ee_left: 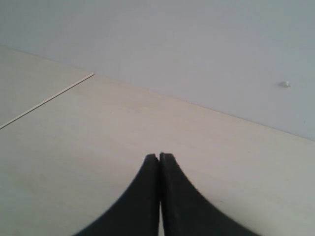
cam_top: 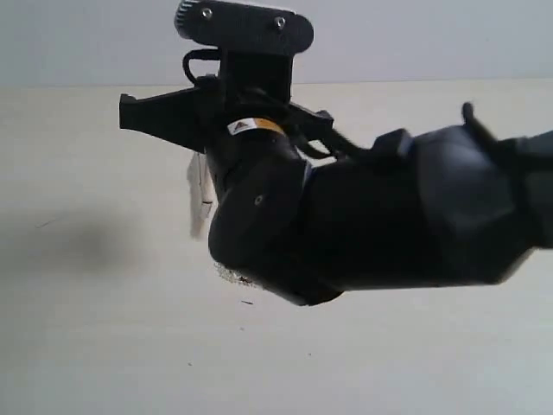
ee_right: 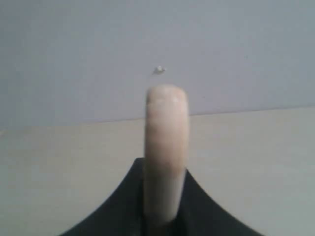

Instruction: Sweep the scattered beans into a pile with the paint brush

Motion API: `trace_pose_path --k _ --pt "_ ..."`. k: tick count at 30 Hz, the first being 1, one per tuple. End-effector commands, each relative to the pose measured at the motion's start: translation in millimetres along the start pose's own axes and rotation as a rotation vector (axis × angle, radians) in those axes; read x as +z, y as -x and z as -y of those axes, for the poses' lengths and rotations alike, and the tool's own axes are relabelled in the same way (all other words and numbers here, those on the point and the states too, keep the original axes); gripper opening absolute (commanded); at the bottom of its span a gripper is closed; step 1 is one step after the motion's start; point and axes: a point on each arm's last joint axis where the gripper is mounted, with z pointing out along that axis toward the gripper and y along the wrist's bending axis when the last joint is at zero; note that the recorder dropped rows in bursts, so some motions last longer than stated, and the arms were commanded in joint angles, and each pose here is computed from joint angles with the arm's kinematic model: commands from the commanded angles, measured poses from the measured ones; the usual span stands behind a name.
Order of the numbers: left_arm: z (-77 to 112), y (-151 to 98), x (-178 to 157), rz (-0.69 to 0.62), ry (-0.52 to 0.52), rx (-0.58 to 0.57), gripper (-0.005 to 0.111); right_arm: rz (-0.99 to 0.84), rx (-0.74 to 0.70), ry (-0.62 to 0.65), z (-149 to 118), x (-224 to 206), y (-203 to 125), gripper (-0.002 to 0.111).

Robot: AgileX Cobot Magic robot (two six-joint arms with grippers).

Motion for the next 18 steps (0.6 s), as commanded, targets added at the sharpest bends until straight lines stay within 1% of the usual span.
trace_pose_path --k 1,2,3,4,5,7,10,11,13,14,15,16,18 --pt "-0.7 -0.5 -0.5 0.002 0.006 -0.003 0.0 -0.01 -0.152 -0.059 15.3 -11.8 32.4 0.0" --pt "-0.7 -0.5 -0.5 0.002 0.006 -0.003 0.0 0.009 -0.156 -0.11 22.2 -16.4 39.2 0.0" --pt "-0.7 -0.5 -0.5 0.002 0.006 -0.003 0.0 0.04 -0.115 -0.233 39.0 -26.3 48.5 0.0" --pt "-0.7 -0.5 -0.5 0.002 0.006 -0.003 0.0 0.036 -0.094 -0.285 47.2 -30.7 48.6 0.0" --pt "-0.7 -0.5 -0.5 0.002 0.006 -0.003 0.0 -0.007 -0.085 -0.324 57.9 -35.7 40.5 0.0" --pt "-0.7 -0.5 -0.5 0.002 0.006 -0.005 0.0 -0.046 -0.109 -0.339 65.8 -37.7 28.6 0.0" --pt "-0.7 -0.5 -0.5 0.002 0.006 -0.005 0.0 -0.098 -0.161 -0.329 75.1 -40.1 11.6 0.0" --pt "-0.7 -0.5 -0.5 0.002 0.006 -0.005 0.0 -0.119 -0.16 -0.32 76.4 -40.6 7.5 0.0" --pt "-0.7 -0.5 -0.5 0.002 0.006 -0.005 0.0 -0.135 -0.101 -0.301 75.7 -40.4 3.4 0.0" --pt "-0.7 -0.5 -0.5 0.002 0.006 -0.005 0.0 -0.128 -0.1 -0.305 76.0 -40.3 3.8 0.0" --pt "-0.7 -0.5 -0.5 0.002 0.006 -0.005 0.0 -0.104 -0.138 -0.333 78.5 -41.1 7.1 0.0" --pt "-0.7 -0.5 -0.5 0.002 0.006 -0.005 0.0 -0.103 -0.206 -0.349 80.3 -42.6 10.1 0.0" --pt "-0.7 -0.5 -0.5 0.002 0.006 -0.005 0.0 -0.139 -0.321 -0.355 86.6 -44.9 19.9 0.0"
